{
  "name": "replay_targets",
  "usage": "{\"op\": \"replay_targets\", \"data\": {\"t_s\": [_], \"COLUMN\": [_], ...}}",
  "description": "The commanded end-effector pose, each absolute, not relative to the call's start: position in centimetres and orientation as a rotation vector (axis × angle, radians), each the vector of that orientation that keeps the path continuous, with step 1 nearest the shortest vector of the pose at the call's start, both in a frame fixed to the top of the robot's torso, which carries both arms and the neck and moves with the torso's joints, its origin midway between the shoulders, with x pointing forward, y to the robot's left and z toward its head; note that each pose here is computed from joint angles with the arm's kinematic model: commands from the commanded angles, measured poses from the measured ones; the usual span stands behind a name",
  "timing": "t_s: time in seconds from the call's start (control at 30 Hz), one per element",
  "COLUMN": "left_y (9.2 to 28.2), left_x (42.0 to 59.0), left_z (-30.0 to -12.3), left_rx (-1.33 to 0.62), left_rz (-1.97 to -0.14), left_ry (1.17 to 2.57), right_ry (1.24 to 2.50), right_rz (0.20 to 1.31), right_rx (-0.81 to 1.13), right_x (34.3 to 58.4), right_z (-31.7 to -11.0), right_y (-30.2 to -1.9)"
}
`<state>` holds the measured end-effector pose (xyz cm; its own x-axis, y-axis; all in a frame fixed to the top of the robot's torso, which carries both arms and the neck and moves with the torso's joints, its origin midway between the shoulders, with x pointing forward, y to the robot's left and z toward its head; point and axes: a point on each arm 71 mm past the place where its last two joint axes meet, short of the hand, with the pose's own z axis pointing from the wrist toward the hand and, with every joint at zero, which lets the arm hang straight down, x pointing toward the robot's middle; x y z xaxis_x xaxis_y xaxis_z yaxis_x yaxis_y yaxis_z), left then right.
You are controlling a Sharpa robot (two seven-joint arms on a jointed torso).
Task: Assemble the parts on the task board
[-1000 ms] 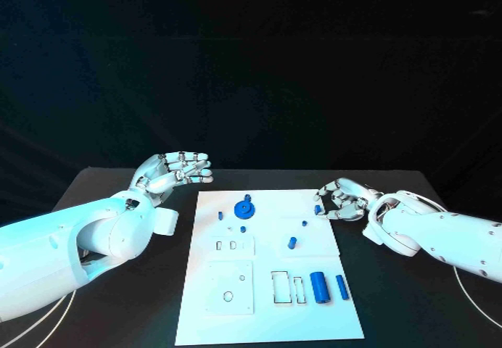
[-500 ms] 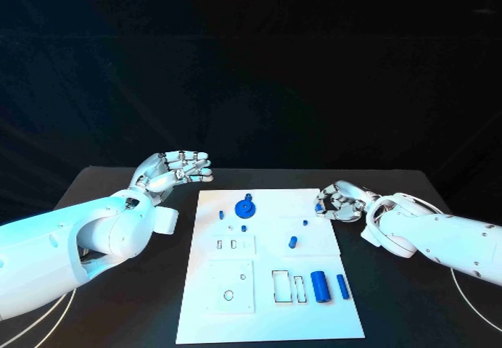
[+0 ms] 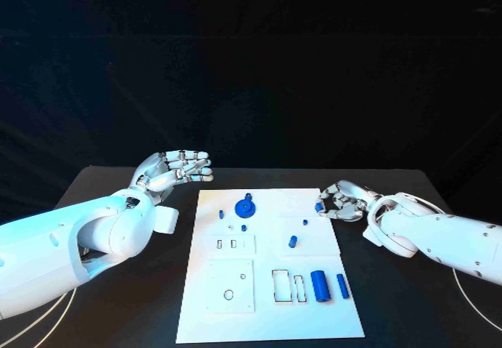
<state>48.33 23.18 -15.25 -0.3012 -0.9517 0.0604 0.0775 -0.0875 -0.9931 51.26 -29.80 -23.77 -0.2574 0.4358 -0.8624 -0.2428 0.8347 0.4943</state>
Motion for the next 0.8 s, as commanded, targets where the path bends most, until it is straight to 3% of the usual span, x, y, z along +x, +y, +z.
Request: {"op": "replay_targets", "data": {"t_s": [0.03,0.8], "left_y": [22.95,23.04], "left_x": [48.27,48.24], "left_z": [-15.15,-15.17], "left_rx": [-1.032,-1.035], "left_rz": [-1.550,-1.550], "left_ry": [1.325,1.330], "right_ry": [1.726,1.687], "right_rz": [0.643,0.649], "right_rx": [0.135,0.136], "right_x": [51.14,51.38], "right_z": [-23.99,-23.76], "right_y": [-29.73,-29.18]}}
